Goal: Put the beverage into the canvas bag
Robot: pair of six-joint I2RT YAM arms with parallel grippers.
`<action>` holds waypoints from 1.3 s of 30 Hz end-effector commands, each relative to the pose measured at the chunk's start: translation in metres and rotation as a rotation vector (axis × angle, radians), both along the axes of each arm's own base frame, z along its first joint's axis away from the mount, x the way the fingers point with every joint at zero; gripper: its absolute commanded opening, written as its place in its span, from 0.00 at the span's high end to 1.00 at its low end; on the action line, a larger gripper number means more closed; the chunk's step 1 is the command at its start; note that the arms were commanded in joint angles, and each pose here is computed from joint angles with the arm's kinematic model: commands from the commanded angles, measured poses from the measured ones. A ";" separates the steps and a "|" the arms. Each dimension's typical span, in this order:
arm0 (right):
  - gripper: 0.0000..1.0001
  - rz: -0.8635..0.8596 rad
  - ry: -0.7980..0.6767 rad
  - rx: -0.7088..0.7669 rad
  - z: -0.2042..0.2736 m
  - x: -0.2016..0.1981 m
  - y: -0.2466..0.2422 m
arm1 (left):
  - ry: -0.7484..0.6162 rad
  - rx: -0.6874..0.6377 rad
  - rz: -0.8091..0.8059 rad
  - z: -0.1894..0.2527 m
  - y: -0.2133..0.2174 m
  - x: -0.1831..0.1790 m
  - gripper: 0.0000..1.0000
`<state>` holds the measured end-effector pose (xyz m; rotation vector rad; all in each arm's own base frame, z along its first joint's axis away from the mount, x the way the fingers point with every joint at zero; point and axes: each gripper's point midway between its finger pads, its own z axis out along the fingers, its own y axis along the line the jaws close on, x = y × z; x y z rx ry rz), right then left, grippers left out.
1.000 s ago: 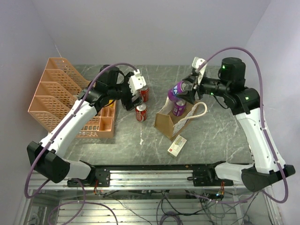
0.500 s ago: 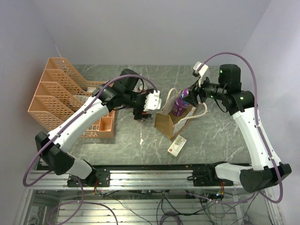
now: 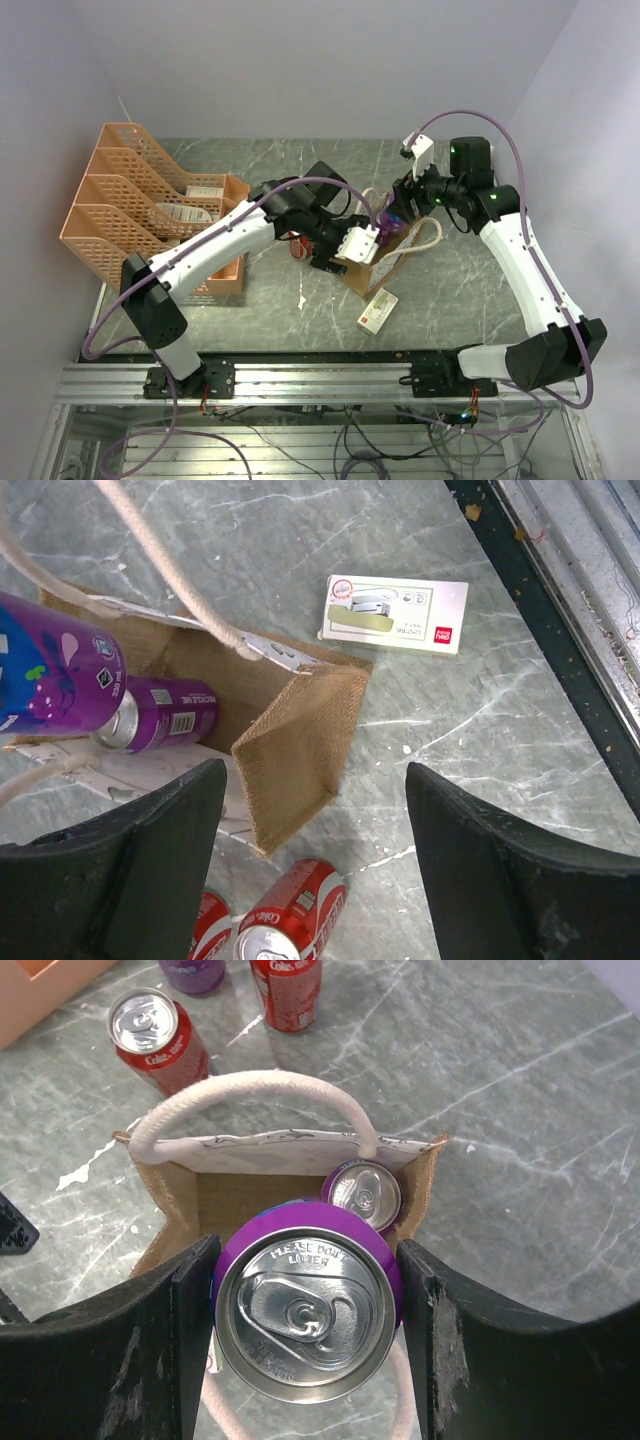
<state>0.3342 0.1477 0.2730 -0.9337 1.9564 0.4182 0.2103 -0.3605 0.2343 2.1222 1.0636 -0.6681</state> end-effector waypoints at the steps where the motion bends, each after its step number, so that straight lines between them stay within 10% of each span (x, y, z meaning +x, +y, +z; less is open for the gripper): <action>1: 1.00 -0.064 -0.061 0.042 0.012 0.018 -0.001 | -0.078 -0.013 -0.036 0.002 -0.014 0.008 0.16; 20: 1.00 -0.056 0.061 0.037 -0.028 0.010 0.001 | -0.196 0.096 -0.009 -0.067 -0.056 0.050 0.16; 39: 1.00 -0.117 0.137 -0.092 -0.062 0.012 -0.019 | -0.078 0.196 -0.119 -0.100 -0.038 0.016 0.58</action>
